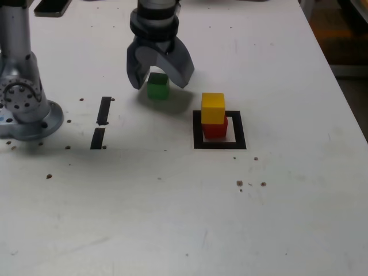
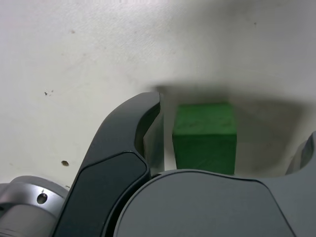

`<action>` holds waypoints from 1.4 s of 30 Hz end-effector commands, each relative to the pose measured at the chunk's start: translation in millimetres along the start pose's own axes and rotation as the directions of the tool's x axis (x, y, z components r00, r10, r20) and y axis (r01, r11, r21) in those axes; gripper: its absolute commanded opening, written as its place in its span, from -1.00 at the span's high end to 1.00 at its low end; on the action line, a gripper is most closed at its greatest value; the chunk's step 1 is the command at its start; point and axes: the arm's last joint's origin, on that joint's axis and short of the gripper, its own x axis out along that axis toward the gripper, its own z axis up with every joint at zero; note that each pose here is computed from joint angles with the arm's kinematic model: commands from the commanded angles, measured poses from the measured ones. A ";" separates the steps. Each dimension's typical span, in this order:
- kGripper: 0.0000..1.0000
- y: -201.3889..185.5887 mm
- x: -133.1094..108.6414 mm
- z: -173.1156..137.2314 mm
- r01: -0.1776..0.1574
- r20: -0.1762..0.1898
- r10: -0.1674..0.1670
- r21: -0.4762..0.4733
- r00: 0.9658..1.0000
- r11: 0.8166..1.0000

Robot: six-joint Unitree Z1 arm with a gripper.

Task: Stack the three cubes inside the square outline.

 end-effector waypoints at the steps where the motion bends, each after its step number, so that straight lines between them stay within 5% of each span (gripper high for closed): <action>1: -0.90 2.1 2.0 2.4 0.006 0.000 -0.006 -0.001 1.000 1.000; 5: -0.65 4.1 6.0 5.9 0.016 0.002 -0.016 -0.003 1.000 1.000; 14: 0.60 8.1 9.8 12.7 0.002 0.040 -0.001 -0.012 0.999 1.000; 18: 0.93 8.3 9.0 12.9 -0.004 0.049 0.005 -0.009 0.999 1.000; 28: 1.00 0.4 -16.5 -1.3 -0.009 0.059 0.010 -0.015 0.998 1.000; 35: 1.00 -20.1 -75.7 -8.6 -0.023 0.063 0.025 -0.037 0.998 0.999; 42: 1.00 -46.1 -142.4 -0.1 -0.027 0.115 0.033 -0.048 0.993 0.998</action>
